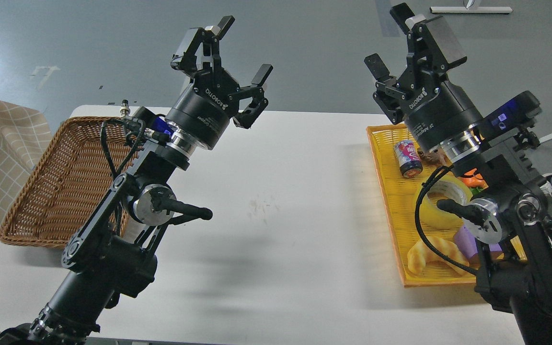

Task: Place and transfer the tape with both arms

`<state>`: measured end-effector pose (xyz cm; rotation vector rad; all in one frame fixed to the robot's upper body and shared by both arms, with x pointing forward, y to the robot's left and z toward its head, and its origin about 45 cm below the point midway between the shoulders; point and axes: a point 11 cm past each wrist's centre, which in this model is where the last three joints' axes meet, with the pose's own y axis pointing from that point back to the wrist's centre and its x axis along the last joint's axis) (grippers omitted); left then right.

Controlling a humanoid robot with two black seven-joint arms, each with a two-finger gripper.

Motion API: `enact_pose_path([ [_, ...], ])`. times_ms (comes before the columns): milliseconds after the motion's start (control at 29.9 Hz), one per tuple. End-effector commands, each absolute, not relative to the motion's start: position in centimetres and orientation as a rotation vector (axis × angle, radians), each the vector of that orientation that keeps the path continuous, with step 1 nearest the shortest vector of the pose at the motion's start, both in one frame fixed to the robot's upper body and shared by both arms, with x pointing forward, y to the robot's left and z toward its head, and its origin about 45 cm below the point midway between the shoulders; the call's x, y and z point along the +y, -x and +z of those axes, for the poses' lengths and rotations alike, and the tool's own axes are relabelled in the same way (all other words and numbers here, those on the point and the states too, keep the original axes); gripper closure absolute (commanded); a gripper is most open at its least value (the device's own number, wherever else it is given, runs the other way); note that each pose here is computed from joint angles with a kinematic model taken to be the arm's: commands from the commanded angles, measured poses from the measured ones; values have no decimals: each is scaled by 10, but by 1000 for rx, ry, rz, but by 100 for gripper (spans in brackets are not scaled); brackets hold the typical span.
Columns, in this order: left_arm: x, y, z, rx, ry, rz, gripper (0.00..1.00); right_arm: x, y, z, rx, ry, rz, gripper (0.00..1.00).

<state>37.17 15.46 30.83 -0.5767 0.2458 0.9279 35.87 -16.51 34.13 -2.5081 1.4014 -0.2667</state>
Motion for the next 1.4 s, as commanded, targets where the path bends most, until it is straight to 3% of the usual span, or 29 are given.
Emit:
enact_pose_path([
  [0, 154, -371, 307, 254, 574, 934, 0, -165, -359, 341, 1404, 2507, -265, 0],
  [1370, 155, -372, 303, 289, 579, 971, 0, -169, -350, 345, 1406, 2479, -273, 0],
])
